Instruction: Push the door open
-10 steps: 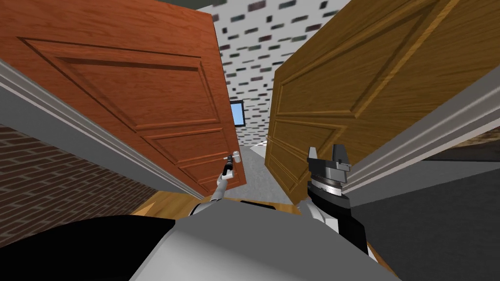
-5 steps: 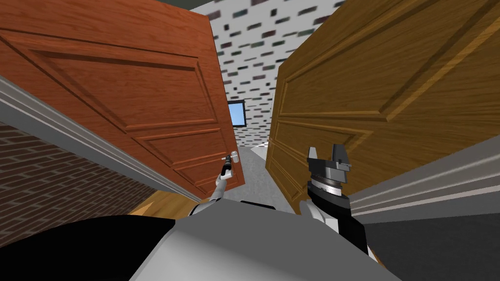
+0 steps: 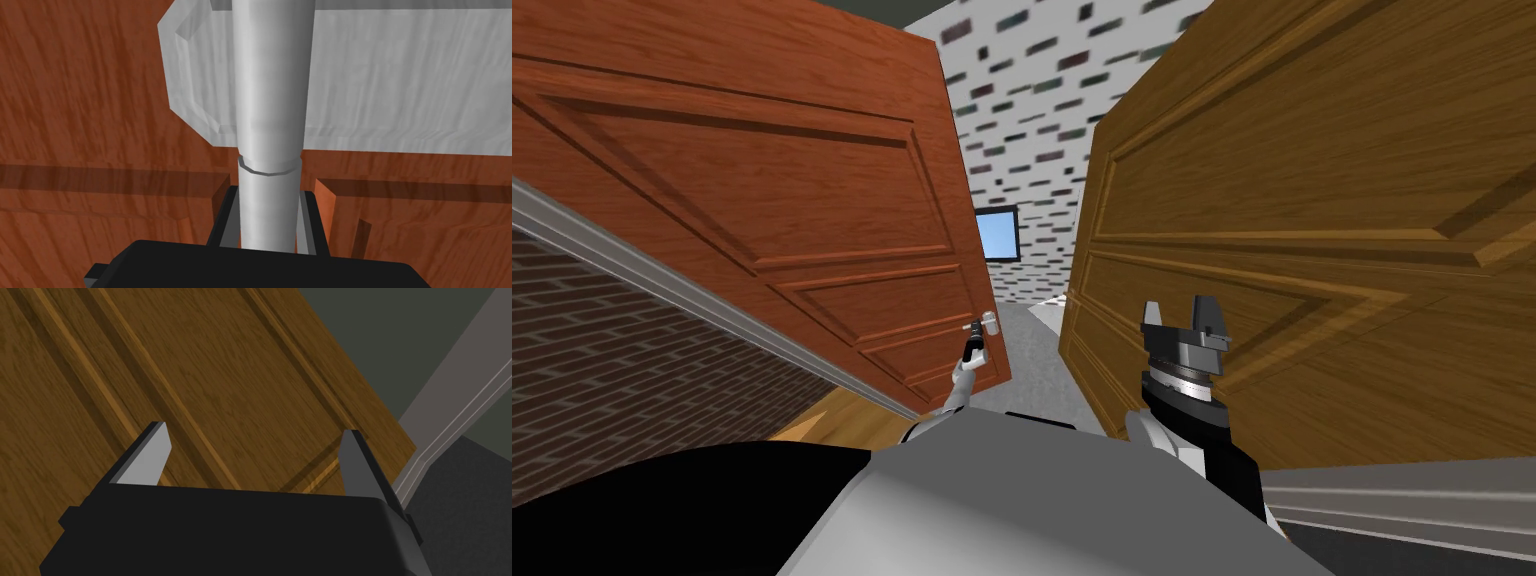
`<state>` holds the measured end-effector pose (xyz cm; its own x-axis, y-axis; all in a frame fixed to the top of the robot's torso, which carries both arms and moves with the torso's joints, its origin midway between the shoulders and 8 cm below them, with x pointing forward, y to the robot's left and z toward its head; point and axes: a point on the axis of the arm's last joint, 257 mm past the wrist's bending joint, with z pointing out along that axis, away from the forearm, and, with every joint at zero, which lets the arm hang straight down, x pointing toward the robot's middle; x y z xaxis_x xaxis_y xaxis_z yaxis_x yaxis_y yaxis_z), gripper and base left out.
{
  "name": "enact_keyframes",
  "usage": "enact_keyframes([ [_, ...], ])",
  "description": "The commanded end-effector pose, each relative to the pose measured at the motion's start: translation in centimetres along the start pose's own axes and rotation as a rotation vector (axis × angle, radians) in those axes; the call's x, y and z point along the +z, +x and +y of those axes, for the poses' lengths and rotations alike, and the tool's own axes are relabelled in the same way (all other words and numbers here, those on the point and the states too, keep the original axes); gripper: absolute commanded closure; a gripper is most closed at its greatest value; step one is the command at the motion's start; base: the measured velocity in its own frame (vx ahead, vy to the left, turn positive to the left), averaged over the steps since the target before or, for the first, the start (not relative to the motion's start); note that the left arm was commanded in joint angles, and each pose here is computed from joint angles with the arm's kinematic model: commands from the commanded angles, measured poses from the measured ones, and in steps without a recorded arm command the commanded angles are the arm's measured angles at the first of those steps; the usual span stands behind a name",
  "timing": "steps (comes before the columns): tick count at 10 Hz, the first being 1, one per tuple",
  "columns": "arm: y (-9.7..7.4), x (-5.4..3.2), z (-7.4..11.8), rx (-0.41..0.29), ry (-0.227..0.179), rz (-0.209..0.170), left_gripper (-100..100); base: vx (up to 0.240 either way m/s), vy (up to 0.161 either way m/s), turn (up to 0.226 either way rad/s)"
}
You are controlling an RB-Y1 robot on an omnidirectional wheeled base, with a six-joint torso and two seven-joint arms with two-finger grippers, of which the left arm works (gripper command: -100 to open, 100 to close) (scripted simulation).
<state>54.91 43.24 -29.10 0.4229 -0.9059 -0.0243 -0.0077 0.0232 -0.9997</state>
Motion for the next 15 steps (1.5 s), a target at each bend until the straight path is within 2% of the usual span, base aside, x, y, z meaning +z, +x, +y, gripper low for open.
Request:
enact_keyframes([
  [1,-0.8,0.07,-0.3,-0.008,0.007,-0.022,100,0.190,-0.070,0.090],
  [4,-1.2,-0.28,0.3,-0.017,-0.005,-0.034,100,0.138,-0.048,0.063],
  [5,-3.0,-0.01,-0.3,-0.006,0.010,-0.068,100,0.085,0.014,0.006],
  [6,-3.4,0.03,-0.5,-0.003,0.013,-0.076,100,0.175,0.020,0.000],
  [7,-4.6,0.15,-0.9,0.003,0.022,-0.099,100,0.169,0.061,0.010],
  [8,-4.6,0.15,-0.9,0.003,0.022,-0.099,100,0.139,0.066,-0.005],
  [9,-5.9,0.23,-1.3,0.010,0.032,-0.127,100,0.163,0.058,-0.027],
  [10,-5.9,0.23,-1.3,0.010,0.032,-0.127,100,0.153,0.055,0.012],
  [12,-7.3,0.24,-1.7,0.017,0.041,-0.159,100,0.133,0.051,0.001],
  [13,-7.3,0.24,-1.7,0.017,0.041,-0.159,100,0.078,0.041,0.008],
  [14,-8.8,0.17,-2.1,0.022,0.050,-0.194,100,0.120,0.047,-0.018],
  [15,-8.8,0.17,-2.1,0.022,0.050,-0.194,100,0.118,0.035,0.009],
])
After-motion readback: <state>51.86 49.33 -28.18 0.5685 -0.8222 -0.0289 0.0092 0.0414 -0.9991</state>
